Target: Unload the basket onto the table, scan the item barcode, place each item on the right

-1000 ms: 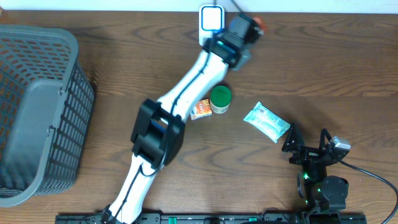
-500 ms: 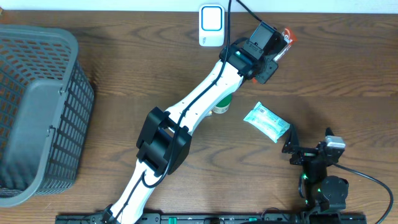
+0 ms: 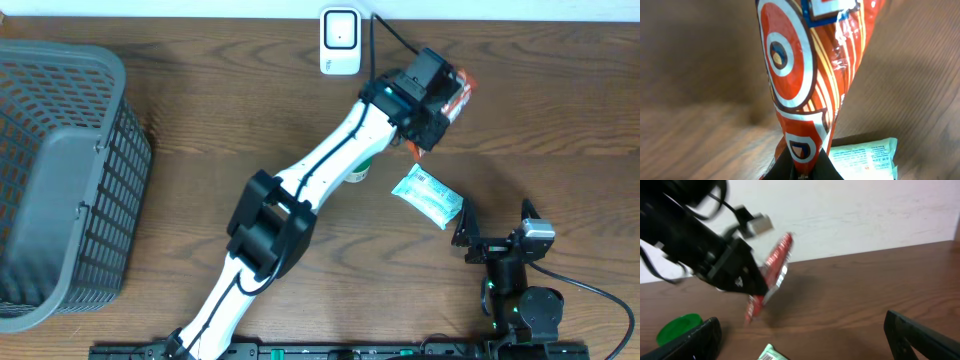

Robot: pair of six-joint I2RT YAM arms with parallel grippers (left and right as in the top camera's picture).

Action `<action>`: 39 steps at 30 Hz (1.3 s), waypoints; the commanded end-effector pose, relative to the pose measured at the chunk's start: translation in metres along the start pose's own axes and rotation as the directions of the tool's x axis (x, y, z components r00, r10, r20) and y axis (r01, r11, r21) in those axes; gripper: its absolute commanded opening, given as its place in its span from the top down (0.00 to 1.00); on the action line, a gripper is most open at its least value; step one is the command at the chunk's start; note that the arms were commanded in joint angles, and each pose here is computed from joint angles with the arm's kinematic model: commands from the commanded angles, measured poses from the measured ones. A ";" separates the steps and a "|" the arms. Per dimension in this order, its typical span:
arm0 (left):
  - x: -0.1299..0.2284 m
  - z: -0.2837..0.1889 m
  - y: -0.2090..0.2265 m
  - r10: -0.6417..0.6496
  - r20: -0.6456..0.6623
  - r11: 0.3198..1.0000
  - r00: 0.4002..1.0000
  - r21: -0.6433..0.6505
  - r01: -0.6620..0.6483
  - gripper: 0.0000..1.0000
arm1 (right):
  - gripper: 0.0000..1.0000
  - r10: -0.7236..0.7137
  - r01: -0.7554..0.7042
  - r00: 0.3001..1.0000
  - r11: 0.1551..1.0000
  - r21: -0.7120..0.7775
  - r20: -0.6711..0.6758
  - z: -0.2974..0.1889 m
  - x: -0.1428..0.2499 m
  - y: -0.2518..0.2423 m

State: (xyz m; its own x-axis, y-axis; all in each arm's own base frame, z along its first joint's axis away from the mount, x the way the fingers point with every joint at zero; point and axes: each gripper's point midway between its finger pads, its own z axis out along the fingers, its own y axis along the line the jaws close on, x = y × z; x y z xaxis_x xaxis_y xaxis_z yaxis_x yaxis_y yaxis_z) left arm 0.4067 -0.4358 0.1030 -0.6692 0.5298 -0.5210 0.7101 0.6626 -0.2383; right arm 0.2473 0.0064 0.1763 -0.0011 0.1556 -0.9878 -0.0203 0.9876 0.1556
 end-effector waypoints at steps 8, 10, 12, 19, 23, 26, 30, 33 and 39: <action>0.022 0.040 -0.069 0.081 -0.042 0.992 0.996 0.100 -0.077 0.92 | 0.01 0.023 -0.022 0.999 0.999 -0.028 0.035 -0.010 -0.041 0.010; 0.023 0.042 -0.084 0.104 -0.034 0.989 0.994 0.114 -0.099 0.92 | 0.01 0.023 -0.023 0.999 1.000 -0.019 0.032 -0.012 -0.045 0.009; 0.025 0.043 -0.097 0.124 -0.033 0.985 0.992 0.126 -0.119 0.92 | 0.01 0.023 -0.023 1.000 1.000 0.004 0.015 -0.015 -0.047 0.006; 0.028 0.038 -0.081 0.117 -0.059 0.993 0.991 0.035 -0.115 0.20 | 0.01 0.076 -0.075 0.996 0.996 0.041 -0.038 -0.019 -0.041 0.001; 0.015 0.007 -0.052 0.127 -0.047 0.990 0.991 -0.056 -0.130 0.20 | 0.01 0.159 -0.159 0.987 0.987 0.002 -0.014 -0.019 -0.048 0.008; -0.019 -0.050 -0.035 0.129 0.059 0.989 0.990 -0.085 -0.124 0.20 | 0.01 0.190 -0.190 0.982 0.980 -0.062 -0.011 -0.019 -0.053 0.019; -0.056 -0.126 -0.006 0.096 0.208 0.989 0.974 -0.130 -0.070 0.20 | 0.01 0.190 -0.190 0.982 0.978 -0.087 -0.009 -0.019 -0.055 0.023; -0.066 -0.180 0.023 0.061 0.277 0.985 0.959 -0.169 -0.014 0.20 | 0.01 0.245 -0.244 0.969 0.969 -0.033 0.026 -0.019 -0.060 0.013; -0.049 -0.233 0.073 -0.028 0.282 0.969 0.959 -0.227 0.095 0.19 | 0.01 0.438 -0.455 0.891 0.855 0.249 0.124 -0.004 -0.052 -0.039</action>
State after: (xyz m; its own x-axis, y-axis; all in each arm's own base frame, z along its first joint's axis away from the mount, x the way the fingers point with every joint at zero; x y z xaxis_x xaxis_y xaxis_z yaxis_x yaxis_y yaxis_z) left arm 0.4339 -0.3043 0.3229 -0.5561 0.3191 -0.7674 0.5977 0.7951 -0.1026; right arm 0.2385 -0.0125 0.2276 0.0474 0.4820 -0.8749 0.0744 0.8717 0.4843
